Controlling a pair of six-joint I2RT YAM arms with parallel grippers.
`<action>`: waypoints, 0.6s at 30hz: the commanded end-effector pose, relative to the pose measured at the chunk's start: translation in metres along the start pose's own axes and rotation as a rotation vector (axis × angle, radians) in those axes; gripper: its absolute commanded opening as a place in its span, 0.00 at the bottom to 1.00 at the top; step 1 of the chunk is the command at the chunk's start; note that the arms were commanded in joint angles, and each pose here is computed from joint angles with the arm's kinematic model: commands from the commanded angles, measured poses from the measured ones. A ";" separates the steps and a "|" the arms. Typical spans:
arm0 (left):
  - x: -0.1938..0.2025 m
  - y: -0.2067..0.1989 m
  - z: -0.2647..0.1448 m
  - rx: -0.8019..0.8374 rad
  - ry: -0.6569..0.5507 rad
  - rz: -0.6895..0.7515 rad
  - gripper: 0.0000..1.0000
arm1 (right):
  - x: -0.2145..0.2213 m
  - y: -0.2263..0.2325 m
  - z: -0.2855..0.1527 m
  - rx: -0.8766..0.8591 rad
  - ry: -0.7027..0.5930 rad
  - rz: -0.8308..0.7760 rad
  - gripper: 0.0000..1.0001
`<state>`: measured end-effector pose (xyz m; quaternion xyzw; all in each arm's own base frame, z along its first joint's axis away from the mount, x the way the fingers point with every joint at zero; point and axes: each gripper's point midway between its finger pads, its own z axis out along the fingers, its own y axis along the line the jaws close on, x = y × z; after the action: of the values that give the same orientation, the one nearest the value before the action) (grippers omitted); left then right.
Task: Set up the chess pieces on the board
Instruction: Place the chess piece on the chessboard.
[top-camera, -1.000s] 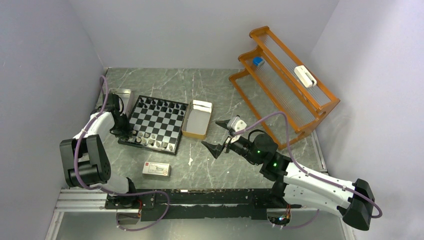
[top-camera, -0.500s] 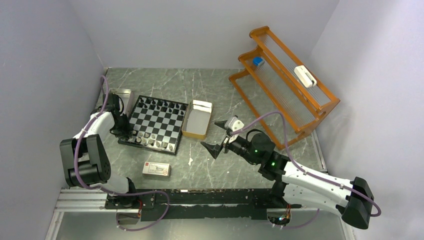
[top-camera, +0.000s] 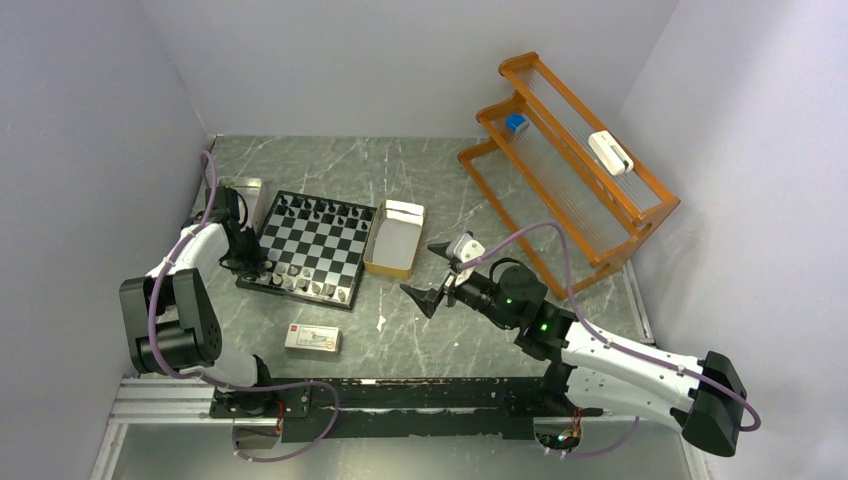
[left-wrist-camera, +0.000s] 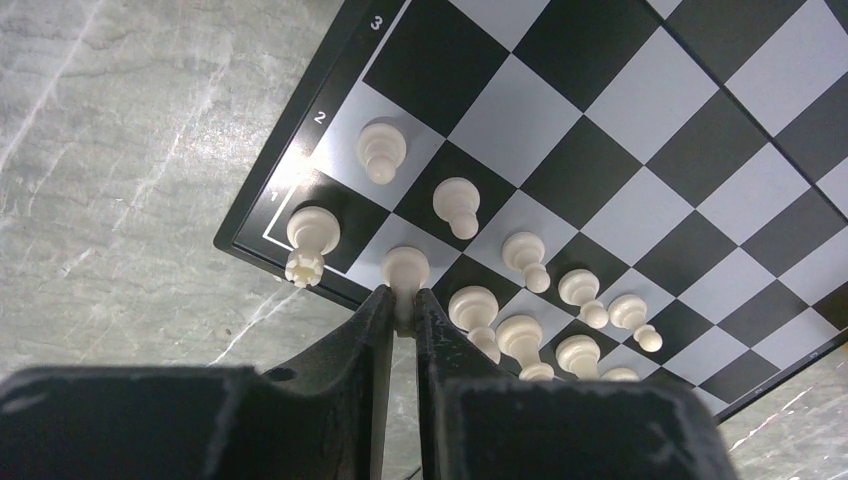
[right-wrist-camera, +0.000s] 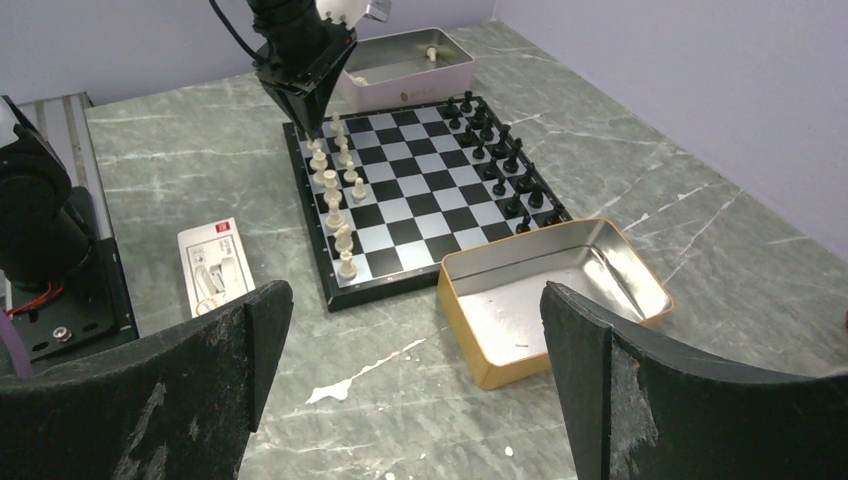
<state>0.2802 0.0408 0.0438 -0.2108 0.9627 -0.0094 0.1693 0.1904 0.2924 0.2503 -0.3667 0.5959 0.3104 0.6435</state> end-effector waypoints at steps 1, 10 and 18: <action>-0.007 -0.005 -0.004 0.017 -0.009 0.008 0.18 | -0.003 -0.001 0.000 0.002 -0.011 -0.009 1.00; -0.007 -0.004 -0.004 0.005 -0.001 0.009 0.18 | -0.004 -0.002 0.000 0.006 -0.013 -0.011 1.00; -0.009 -0.005 -0.007 0.015 -0.017 0.018 0.26 | -0.004 -0.002 0.000 0.007 -0.014 -0.012 1.00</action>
<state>0.2806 0.0405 0.0451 -0.2098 0.9632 -0.0093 0.1676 0.1908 0.2923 0.2497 -0.3688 0.5955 0.3077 0.6440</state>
